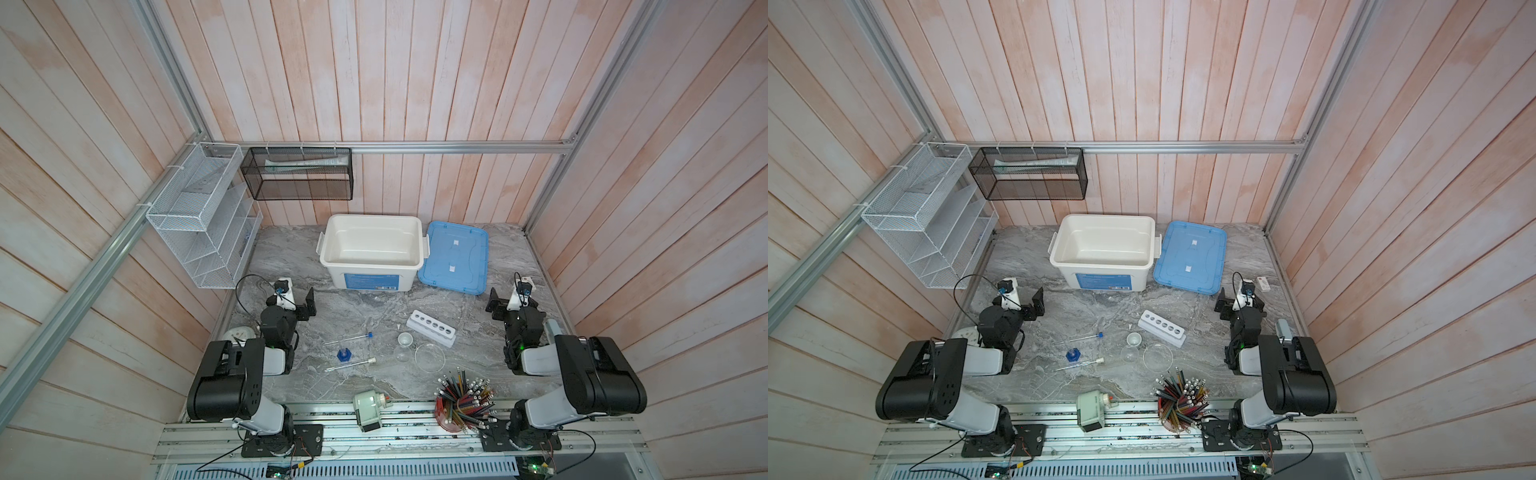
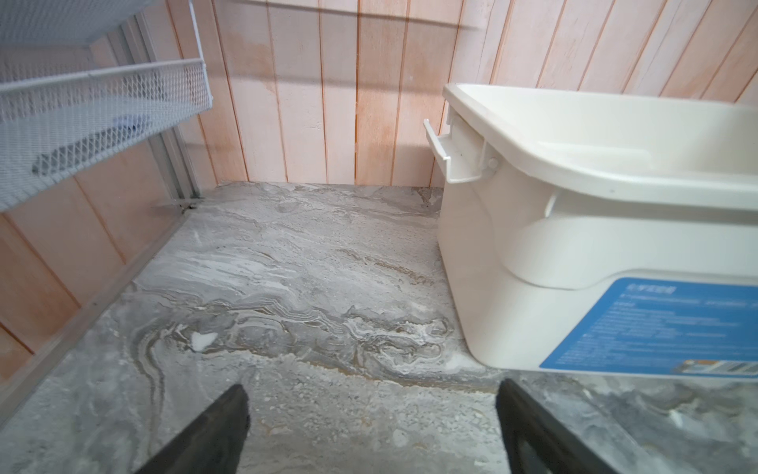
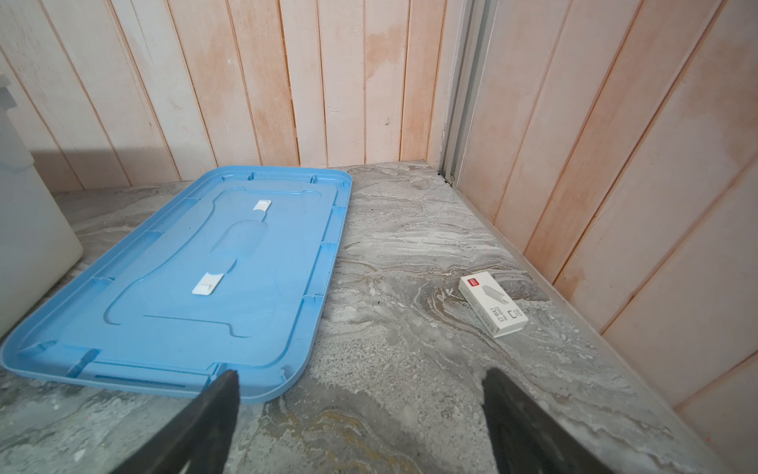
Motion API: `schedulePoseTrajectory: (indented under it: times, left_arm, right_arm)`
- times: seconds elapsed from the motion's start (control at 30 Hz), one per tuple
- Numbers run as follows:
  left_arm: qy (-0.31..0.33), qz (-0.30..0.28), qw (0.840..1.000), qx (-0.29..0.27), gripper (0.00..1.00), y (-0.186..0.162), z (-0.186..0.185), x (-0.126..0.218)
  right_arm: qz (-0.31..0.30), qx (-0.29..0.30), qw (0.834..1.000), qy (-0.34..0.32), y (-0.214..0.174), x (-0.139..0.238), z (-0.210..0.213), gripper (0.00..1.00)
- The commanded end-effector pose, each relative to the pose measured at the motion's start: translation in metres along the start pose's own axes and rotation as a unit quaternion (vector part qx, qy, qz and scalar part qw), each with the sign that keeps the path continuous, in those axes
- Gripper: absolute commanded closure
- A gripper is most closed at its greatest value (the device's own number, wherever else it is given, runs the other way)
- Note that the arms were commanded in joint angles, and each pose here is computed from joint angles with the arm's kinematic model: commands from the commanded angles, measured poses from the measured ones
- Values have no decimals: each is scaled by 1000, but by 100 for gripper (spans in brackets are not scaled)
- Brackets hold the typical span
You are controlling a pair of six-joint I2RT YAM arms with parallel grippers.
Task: Organize the chemistry lab equipment
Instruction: 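Lower the left gripper over the blue-capped test tube while the right arm rises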
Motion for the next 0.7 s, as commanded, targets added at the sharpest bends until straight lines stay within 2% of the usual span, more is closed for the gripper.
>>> schedulePoseTrajectory:
  times: [0.0,0.07,0.13,0.27,0.33,0.4,0.53,0.67]
  left_arm:
    - [18,-10,1000,1,16,17,3,-1]
    - [41,2,999,9,16,38,8,1]
    - [31,-24,999,4,16,72,2,8]
    - [25,-67,997,-32,17,139,-19,19]
    - [-4,-74,996,-43,17,171,-31,24]
    - [-63,-69,994,-51,19,195,-44,28]
    - [-192,-18,975,-113,25,210,-85,34]
    - [-264,78,937,-217,29,190,-124,37]
  right_arm:
    - [-29,-3,1000,2,14,-2,0,17]
    - [-18,6,1000,9,27,-4,4,19]
    - [5,11,1000,22,43,-6,10,24]
    - [-27,5,999,41,71,11,27,25]
    - [-23,7,999,47,80,17,36,25]
    - [-6,5,998,58,85,22,45,25]
    - [20,12,994,103,92,36,68,26]
    - [15,6,990,137,106,54,83,26]
Point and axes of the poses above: each gripper's point midway between its finger pads, its own x axis back along the fingers, its own z axis along the line the jaws close on, y = z × x, the point moved 6 cm from there along x, back along the fingers, and after that the axes turned 3 degrees about -x, right-handed, at the moved point
